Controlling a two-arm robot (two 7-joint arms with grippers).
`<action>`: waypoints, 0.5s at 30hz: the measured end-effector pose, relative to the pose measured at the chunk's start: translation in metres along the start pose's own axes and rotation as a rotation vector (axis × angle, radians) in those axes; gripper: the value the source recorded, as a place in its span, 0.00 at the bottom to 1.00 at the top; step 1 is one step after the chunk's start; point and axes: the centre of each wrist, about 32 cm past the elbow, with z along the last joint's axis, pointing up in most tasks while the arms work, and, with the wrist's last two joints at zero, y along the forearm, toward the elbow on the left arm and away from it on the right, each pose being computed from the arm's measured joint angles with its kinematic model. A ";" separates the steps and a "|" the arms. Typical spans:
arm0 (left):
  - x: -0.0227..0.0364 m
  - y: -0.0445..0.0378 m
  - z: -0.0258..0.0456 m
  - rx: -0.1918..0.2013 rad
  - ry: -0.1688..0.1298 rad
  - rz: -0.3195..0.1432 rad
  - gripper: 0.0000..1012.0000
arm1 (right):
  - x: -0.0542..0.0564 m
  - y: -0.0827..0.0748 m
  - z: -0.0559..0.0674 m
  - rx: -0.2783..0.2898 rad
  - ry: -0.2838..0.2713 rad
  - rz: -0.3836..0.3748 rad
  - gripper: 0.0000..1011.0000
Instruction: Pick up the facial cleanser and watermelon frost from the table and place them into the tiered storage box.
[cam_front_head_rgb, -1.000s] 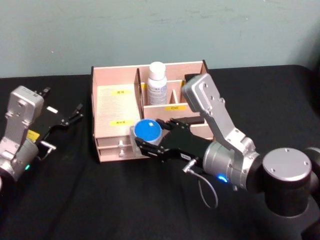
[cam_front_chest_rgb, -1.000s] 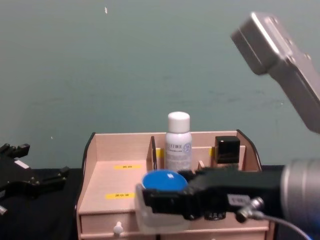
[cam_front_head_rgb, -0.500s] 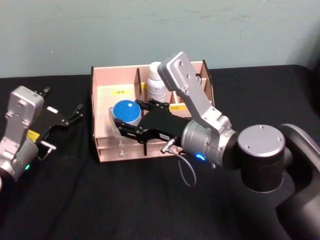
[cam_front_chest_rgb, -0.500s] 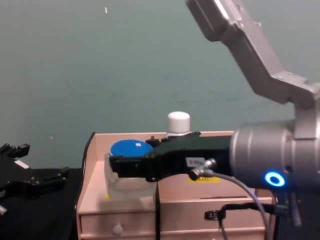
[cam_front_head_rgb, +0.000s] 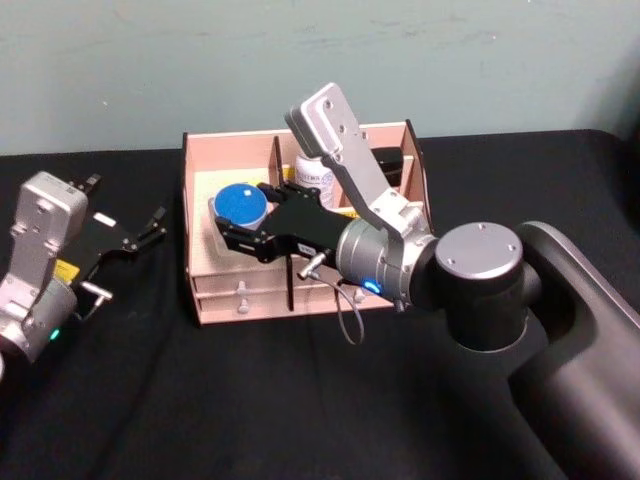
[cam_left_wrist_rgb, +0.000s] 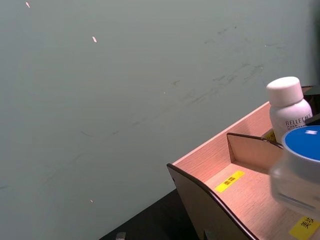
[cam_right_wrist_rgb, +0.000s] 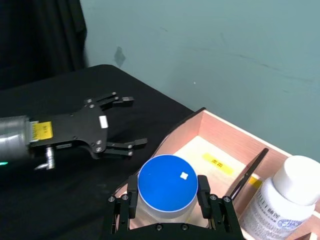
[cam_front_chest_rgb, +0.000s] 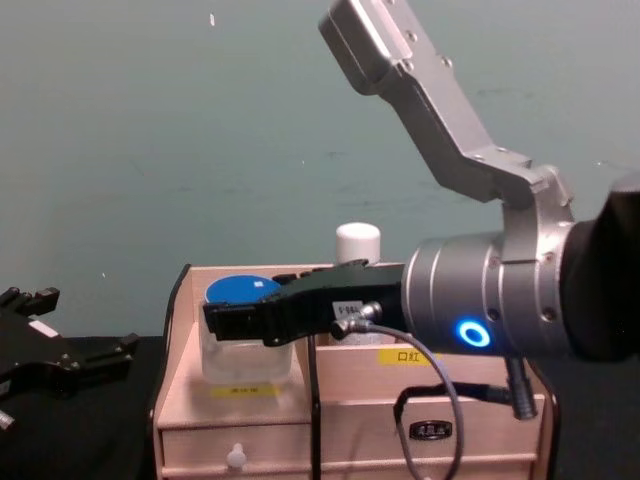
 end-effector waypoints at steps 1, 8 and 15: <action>0.0000 0.0000 0.0000 0.000 0.000 0.000 1.00 | 0.001 0.002 0.000 -0.002 0.001 -0.003 0.71; 0.0000 0.0000 0.0000 0.000 0.000 0.000 1.00 | 0.007 0.013 0.001 -0.017 0.012 -0.022 0.71; 0.0000 0.0000 0.0000 0.000 0.000 0.000 1.00 | 0.016 0.025 0.003 -0.028 0.025 -0.038 0.71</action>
